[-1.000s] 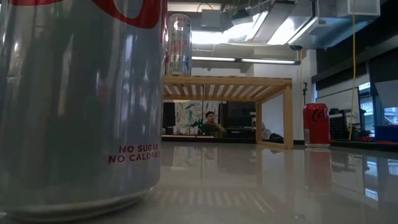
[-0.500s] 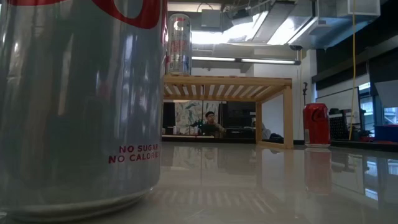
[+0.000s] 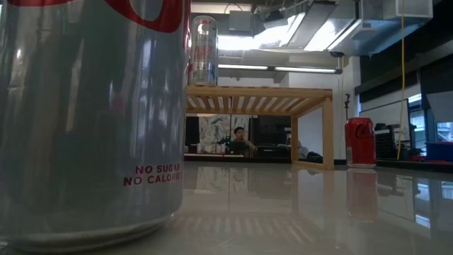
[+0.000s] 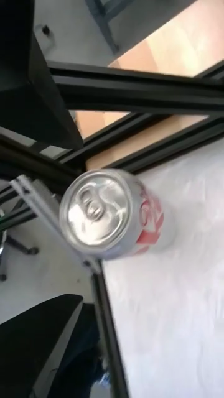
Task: Place canned beverage on shelf
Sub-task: Put the left white soda can on the shelf
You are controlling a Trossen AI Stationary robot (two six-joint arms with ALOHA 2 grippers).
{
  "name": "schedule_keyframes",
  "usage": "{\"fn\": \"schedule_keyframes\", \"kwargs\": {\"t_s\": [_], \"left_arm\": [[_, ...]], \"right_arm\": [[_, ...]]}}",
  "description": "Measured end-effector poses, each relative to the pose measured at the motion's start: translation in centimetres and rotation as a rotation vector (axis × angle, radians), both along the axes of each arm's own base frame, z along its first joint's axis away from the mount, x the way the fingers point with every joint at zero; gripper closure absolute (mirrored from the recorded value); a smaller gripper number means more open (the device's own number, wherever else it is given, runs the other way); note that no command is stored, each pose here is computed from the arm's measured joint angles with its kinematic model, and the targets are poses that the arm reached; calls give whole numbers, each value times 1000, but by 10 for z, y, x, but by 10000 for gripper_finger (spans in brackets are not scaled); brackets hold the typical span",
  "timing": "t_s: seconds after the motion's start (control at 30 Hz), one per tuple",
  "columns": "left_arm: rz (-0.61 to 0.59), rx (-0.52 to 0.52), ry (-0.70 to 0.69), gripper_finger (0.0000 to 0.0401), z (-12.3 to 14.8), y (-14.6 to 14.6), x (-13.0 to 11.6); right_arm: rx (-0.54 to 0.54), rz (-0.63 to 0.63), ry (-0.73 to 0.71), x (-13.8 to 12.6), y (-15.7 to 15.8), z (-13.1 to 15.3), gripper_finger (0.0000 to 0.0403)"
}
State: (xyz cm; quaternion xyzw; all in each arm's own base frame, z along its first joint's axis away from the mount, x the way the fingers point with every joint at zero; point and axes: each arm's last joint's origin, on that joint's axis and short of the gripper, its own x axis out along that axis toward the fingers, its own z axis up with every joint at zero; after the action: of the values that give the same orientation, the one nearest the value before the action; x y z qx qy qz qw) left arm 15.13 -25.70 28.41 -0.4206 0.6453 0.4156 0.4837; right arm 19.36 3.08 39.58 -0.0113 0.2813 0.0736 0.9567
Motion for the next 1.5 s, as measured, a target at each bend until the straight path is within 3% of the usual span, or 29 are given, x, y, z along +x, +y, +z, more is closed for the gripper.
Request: {"fn": "schedule_keyframes", "kwargs": {"t_s": [0.3, 0.57, 0.7, 0.9, 1.0, 1.1, 1.27, 1.5], "left_arm": [[-13, 38, 24, 9, -27, 0, -4], [-77, -57, 17, 12, -52, -6, -7], [-127, -51, 21, 41, -57, -4, -9], [-275, -59, -4, 121, -57, -1, -8], [-336, -30, 11, 130, -55, 7, -6], [-393, 19, -18, 130, -45, 22, 4], [-537, -6, -245, 130, -12, 49, 42], [-774, 63, -387, 130, 27, 115, 99]], "right_arm": [[10, -5, -19, 1, 0, 2, 63], [31, -7, -27, 2, 0, 3, 63], [32, -7, -33, 2, 0, 3, 63], [31, -10, -33, 2, 0, 3, 63], [6, -68, -33, 2, -1, 3, 63], [-2, -129, -23, 2, -3, 2, 63], [45, -179, 12, 3, -3, -2, 63], [79, -242, 31, 13, 6, -25, 63]]}}
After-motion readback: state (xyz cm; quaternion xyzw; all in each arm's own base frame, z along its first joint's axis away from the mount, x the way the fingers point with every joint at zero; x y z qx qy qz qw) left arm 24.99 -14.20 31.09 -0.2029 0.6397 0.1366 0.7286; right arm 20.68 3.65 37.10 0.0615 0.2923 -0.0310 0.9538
